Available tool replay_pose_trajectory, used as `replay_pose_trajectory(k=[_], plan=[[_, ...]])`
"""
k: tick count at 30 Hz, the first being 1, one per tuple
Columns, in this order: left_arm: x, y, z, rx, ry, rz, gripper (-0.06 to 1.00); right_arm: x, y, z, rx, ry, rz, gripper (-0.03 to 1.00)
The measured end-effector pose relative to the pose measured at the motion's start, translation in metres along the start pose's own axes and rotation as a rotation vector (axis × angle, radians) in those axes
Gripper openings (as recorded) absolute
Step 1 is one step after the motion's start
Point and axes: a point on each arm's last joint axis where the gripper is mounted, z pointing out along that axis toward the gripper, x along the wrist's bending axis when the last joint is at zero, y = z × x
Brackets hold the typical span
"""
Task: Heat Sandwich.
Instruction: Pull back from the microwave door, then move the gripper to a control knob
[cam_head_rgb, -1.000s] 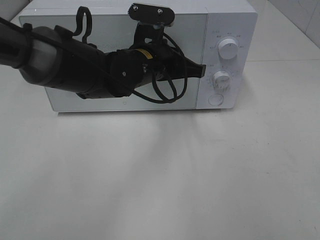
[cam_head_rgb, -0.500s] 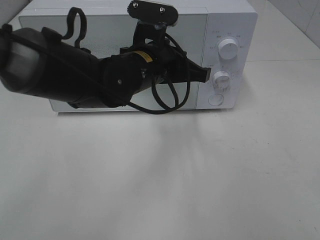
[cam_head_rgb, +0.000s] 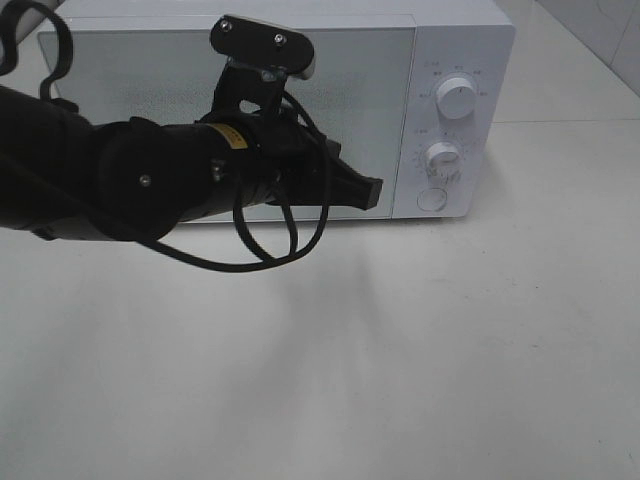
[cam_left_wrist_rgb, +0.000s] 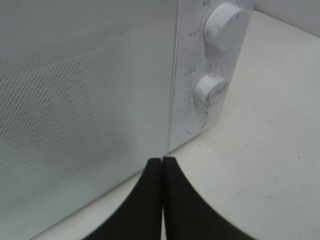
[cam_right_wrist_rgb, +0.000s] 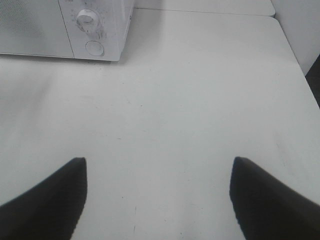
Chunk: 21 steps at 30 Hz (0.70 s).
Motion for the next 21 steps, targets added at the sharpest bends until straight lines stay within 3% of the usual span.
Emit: replay_pose_trajectory(k=[4,7,8,9,12,13,18,21], plan=[[-0.001,-0.004,-0.011,0.064,-0.031,0.001,0.09,0.0,0.0,0.0,0.0,0.0,0.0,0.76],[-0.005,-0.007,-0.022,0.154,-0.082,-0.002,0.54,0.0,0.0,0.0,0.0,0.0,0.0,0.76],[-0.006,-0.006,-0.028,0.186,-0.104,-0.004,0.79,0.0,0.0,0.0,0.0,0.0,0.0,0.76],[-0.006,-0.006,-0.028,0.186,-0.104,-0.004,0.79,0.0,0.0,0.0,0.0,0.0,0.0,0.76],[-0.008,-0.003,-0.035,0.219,-0.136,0.02,0.94,0.0,0.0,0.0,0.0,0.0,0.0,0.76],[-0.01,-0.003,-0.04,0.249,-0.163,0.066,0.96,0.0,0.0,0.0,0.0,0.0,0.0,0.76],[-0.009,-0.003,-0.053,0.338,-0.207,0.12,0.97,0.0,0.0,0.0,0.0,0.0,0.0,0.76],[0.004,-0.001,-0.061,0.395,-0.19,0.056,0.97,0.0,0.0,0.0,0.0,0.0,0.0,0.76]])
